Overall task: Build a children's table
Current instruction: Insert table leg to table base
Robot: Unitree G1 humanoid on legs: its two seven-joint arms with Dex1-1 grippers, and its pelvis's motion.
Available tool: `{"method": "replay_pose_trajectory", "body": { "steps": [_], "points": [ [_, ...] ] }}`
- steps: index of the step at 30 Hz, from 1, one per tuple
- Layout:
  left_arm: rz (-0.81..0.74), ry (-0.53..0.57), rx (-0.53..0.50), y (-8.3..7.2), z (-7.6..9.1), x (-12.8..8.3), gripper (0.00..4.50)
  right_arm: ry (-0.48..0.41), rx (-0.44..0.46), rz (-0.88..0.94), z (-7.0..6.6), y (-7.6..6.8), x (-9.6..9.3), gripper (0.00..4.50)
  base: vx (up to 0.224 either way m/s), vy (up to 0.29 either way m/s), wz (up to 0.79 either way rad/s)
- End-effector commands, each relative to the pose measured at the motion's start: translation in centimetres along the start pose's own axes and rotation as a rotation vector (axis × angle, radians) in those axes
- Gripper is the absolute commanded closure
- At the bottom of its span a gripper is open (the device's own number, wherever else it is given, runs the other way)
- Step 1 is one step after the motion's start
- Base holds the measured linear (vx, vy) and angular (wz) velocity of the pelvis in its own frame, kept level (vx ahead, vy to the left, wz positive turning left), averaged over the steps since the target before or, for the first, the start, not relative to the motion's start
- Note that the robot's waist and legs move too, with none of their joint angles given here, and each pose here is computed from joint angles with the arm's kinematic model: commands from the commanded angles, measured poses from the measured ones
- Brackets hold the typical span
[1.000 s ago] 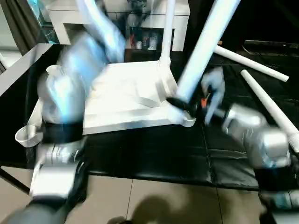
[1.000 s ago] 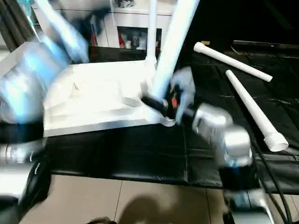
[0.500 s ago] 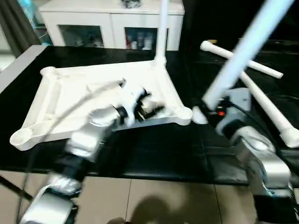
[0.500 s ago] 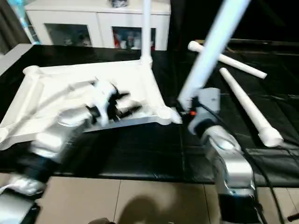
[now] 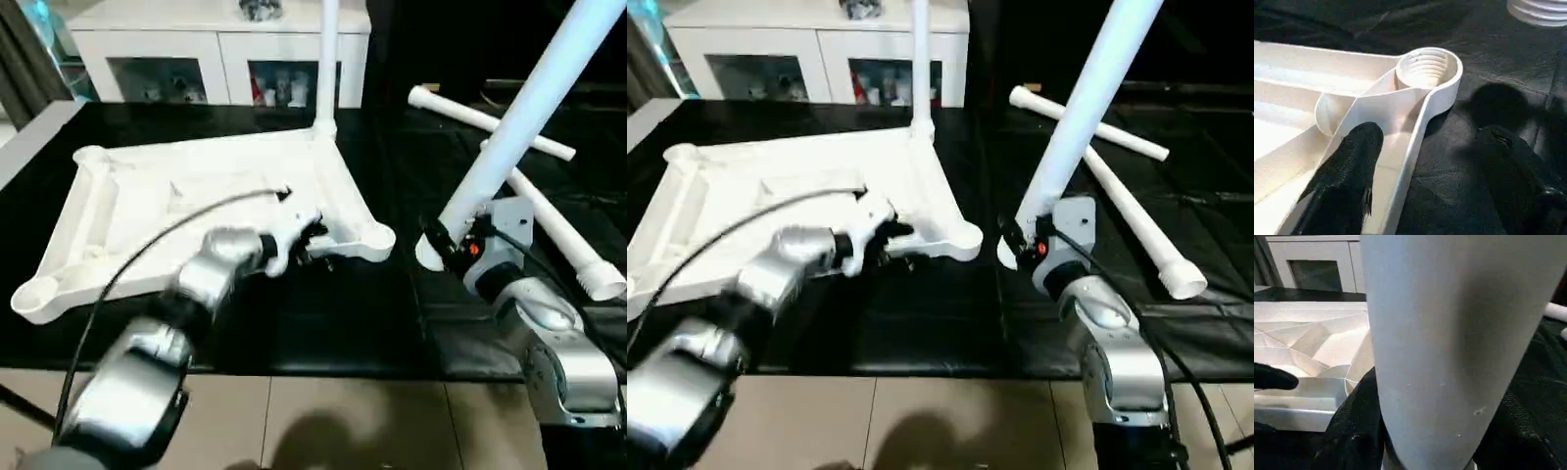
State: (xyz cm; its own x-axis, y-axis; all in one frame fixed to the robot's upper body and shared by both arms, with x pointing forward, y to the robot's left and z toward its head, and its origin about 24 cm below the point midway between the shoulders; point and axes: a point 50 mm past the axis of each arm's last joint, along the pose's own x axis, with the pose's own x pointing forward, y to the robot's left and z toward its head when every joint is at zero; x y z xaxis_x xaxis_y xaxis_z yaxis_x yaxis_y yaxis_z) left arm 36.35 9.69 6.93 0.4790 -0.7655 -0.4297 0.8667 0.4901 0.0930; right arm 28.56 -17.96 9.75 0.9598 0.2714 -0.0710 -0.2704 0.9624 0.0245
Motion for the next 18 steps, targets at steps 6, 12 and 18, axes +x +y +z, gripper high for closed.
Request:
{"method": "replay_pose_trajectory", "body": {
  "steps": [6,12,18],
  "points": [
    [0.048,0.088,0.025,1.1,-0.4,-0.1,1.38,-0.024,-0.013,0.010,0.6,0.4,-0.4,2.59,0.000,0.000,0.00],
    [0.013,0.174,0.013,1.0,-1.5,0.0,1.87,-0.021,-0.012,0.016,0.6,0.7,-0.3,2.59,0.000,0.000,0.00],
    [0.039,0.200,-0.026,1.1,-2.0,0.0,2.38,-0.027,-0.013,0.027,0.8,0.7,-0.1,2.59,0.000,0.000,0.00]
  ]
}}
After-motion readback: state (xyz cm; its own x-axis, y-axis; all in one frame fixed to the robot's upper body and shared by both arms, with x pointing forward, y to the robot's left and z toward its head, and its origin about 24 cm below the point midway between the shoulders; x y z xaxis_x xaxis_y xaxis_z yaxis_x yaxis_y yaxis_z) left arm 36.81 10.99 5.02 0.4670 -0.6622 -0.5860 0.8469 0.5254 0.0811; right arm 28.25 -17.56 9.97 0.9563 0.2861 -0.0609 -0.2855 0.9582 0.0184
